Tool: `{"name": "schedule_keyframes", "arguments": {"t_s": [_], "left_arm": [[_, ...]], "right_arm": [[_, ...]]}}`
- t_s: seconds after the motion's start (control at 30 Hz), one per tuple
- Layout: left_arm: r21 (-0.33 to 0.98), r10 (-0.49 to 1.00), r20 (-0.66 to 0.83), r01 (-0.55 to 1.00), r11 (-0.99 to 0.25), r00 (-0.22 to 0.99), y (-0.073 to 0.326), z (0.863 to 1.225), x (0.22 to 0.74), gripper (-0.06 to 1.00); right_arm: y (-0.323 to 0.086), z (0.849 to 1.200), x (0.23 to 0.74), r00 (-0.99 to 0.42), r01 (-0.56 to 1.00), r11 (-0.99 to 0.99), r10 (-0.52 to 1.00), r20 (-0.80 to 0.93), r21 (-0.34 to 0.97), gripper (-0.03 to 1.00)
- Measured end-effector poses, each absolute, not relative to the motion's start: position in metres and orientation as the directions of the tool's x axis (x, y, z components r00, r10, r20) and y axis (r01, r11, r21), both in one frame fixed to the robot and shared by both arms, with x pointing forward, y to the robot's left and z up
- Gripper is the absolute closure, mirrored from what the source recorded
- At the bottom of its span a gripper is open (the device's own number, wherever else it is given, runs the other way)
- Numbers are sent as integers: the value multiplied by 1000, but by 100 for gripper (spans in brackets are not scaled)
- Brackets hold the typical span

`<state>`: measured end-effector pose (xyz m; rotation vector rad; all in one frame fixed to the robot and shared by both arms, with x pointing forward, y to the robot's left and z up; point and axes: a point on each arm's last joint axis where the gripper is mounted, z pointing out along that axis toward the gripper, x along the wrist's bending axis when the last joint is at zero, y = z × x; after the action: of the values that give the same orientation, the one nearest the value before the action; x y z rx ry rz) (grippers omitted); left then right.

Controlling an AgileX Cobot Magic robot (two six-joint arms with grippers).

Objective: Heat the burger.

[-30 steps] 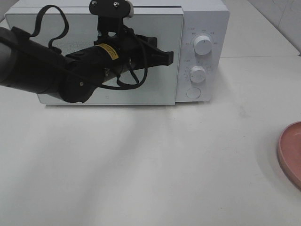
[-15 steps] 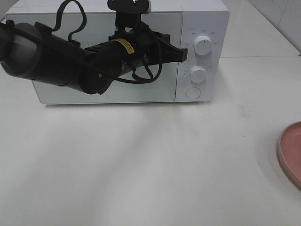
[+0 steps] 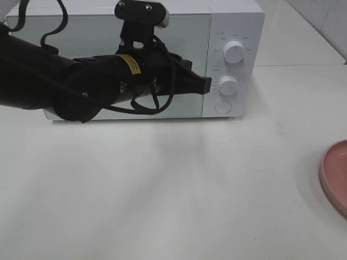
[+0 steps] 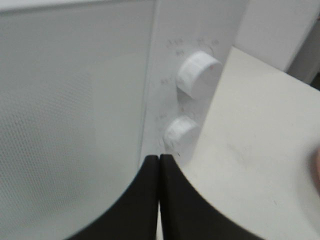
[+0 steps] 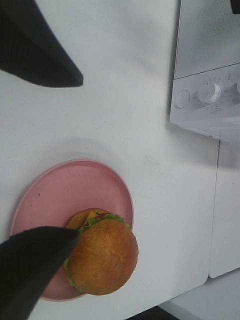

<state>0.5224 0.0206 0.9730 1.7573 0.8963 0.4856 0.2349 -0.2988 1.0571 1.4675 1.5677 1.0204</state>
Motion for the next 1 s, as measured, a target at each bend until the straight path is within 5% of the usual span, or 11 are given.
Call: {"name": "schedule_keyframes", "arguments": {"t_s": [0.1, 0.13, 0.23, 0.27, 0.3, 0.4, 0.77, 1.0], "left_arm": [[865, 757, -101, 432, -254, 646, 26, 970, 510, 80], [807, 754, -104, 498, -318, 649, 30, 967, 504, 59], [778, 752, -105, 525, -345, 650, 32, 966, 500, 46], [705, 749, -109, 582, -405, 653, 37, 964, 493, 20], [639, 747, -112, 623, -451, 656, 42, 963, 486, 5], [559, 743, -117, 662, -500, 659, 49, 965, 477, -2], [354, 718, -85, 695, -626, 690, 80, 998, 447, -4], [290, 805, -100, 791, -539, 585, 114, 1012, 455, -4]], "right_arm": [[-299, 1057, 235, -66, 404, 27, 998, 0, 914, 21], [-299, 1057, 235, -66, 404, 27, 998, 0, 914, 21], [-299, 1057, 235, -66, 404, 27, 998, 0, 914, 21], [-299, 1057, 235, -66, 404, 27, 998, 0, 914, 21], [-299, 1057, 235, -63, 404, 30, 998, -5, 914, 21], [-299, 1057, 235, -66, 404, 27, 998, 0, 914, 21], [-299, 1057, 235, -66, 404, 27, 998, 0, 914, 21], [-299, 1057, 235, -66, 404, 27, 998, 0, 914, 21]]}}
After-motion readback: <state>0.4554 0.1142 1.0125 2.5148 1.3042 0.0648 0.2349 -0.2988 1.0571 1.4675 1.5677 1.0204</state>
